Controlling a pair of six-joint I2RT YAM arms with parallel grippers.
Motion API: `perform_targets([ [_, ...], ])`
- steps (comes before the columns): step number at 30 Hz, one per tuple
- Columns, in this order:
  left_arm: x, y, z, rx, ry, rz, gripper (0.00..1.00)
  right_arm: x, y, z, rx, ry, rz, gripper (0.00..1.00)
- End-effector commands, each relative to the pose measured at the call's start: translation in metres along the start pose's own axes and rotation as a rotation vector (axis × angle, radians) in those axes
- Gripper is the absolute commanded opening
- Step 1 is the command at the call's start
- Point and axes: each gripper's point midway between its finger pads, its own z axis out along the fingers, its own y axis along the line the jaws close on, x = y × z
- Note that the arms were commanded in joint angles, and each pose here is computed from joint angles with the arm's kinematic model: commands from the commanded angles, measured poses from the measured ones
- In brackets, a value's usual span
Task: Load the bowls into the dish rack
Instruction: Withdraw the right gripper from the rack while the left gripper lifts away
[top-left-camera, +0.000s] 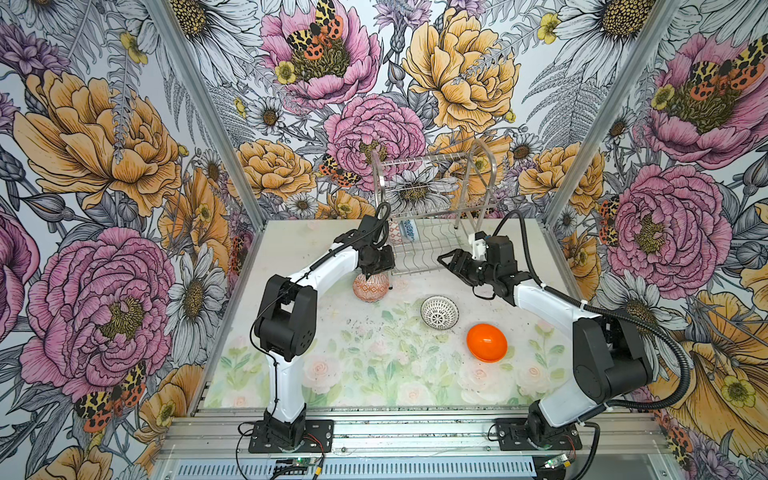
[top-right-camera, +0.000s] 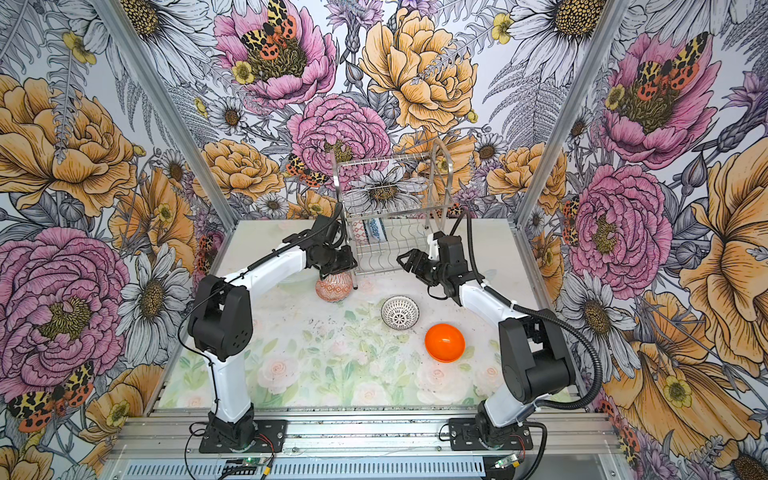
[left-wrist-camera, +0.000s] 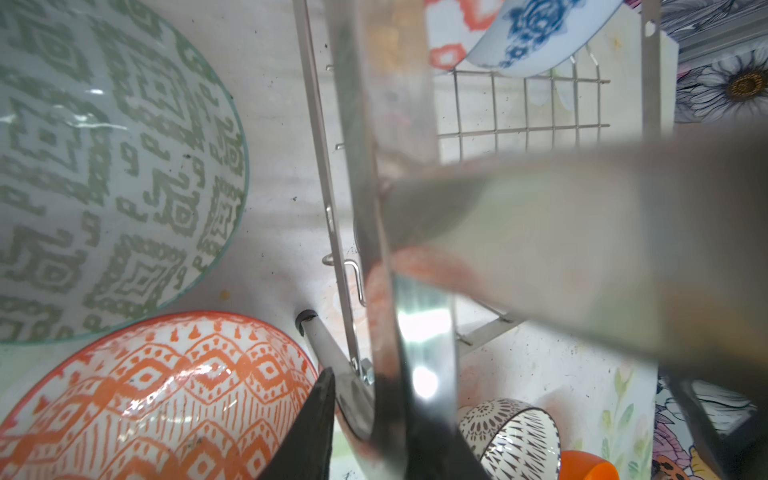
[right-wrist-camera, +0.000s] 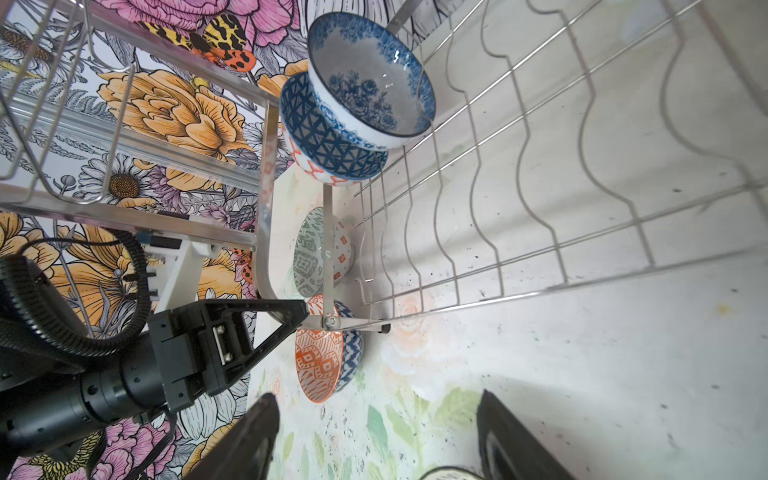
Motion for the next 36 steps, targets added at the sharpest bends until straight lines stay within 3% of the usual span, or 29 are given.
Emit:
perform_targets([
  [1,0.027,0.019,-0.004,-0.100,0.063,-0.005,0.35,-0.014,0.000,-0.027,0.007,-0.074,-0.005,0.79],
  [5,0.032,0.018,-0.008,-0.108,0.060,-0.009,0.37,-0.030,-0.026,-0.063,0.113,-0.151,-0.007,0.97],
  [7,0.033,0.017,-0.011,-0.108,0.055,-0.014,0.37,-0.041,-0.041,-0.079,0.161,-0.192,0.009,0.99],
  [12,0.030,0.016,-0.019,-0.104,0.034,0.000,0.46,-0.065,-0.062,-0.086,0.262,-0.226,-0.034,0.99],
  [20,0.025,0.017,-0.035,-0.097,0.003,0.011,0.84,-0.097,-0.075,-0.061,0.329,-0.217,-0.154,0.99],
  [25,0.027,0.013,-0.051,-0.068,-0.011,0.011,0.97,-0.115,-0.087,-0.044,0.355,-0.210,-0.168,0.98],
  [36,0.033,0.022,-0.075,-0.065,-0.045,-0.015,0.99,-0.130,-0.084,0.002,0.314,-0.171,-0.195,0.81],
])
